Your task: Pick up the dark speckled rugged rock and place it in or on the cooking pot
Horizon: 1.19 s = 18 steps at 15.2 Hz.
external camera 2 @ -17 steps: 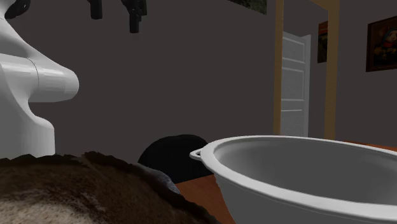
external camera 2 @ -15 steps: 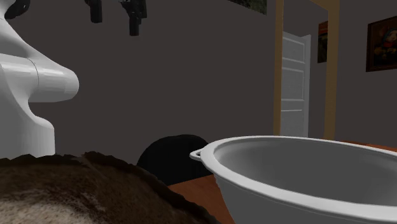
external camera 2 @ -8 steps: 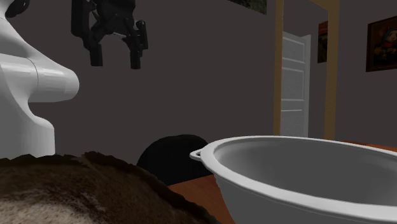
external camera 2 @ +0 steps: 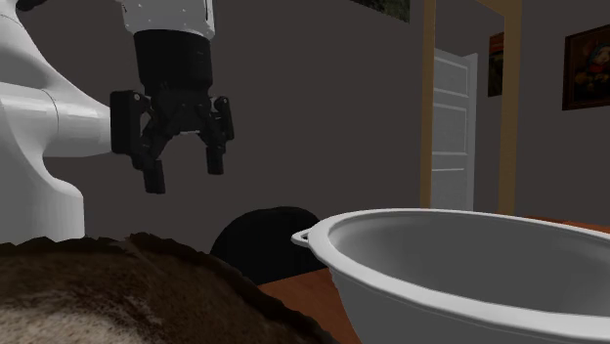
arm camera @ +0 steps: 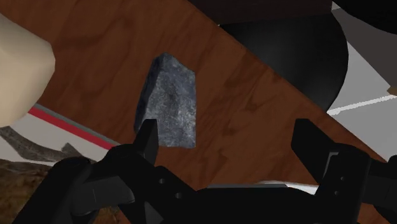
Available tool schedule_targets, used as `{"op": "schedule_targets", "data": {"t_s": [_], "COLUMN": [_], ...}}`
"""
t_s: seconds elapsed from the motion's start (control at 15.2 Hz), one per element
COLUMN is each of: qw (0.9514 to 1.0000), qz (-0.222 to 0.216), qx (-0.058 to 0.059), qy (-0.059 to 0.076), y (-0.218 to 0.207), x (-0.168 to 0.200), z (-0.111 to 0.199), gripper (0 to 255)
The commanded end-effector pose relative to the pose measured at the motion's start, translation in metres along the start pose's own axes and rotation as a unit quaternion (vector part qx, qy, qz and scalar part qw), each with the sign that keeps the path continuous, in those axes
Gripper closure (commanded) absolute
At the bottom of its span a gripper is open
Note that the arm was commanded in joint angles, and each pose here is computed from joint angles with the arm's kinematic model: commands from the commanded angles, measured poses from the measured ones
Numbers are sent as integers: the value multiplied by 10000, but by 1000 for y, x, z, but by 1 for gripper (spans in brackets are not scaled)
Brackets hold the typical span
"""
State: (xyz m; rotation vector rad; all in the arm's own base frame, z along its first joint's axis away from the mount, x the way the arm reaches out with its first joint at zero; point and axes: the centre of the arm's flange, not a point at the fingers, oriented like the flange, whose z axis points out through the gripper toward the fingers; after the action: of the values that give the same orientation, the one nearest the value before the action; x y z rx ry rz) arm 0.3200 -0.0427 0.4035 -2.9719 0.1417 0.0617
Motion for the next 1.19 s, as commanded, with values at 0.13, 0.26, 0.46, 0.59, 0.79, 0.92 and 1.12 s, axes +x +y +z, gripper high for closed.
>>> {"op": "schedule_targets", "data": {"t_s": [0.13,0.26,0.46,0.59,0.79,0.92,1.12], "qw": [9999,9999,9999,9999,9999,9999,9999], "qz": [-25,-31,-31,-31,-31,-31,-31], "qx": [104,131,131,131,131,131,131], "qy": [53,62,62,62,62,62,62], "y": [15,19,19,19,18,18,18], "x": [16,20,20,20,20,20,20], "z": [50,63,78,89,103,103,103], "gripper": [0,0,0,0,0,0,0]}}
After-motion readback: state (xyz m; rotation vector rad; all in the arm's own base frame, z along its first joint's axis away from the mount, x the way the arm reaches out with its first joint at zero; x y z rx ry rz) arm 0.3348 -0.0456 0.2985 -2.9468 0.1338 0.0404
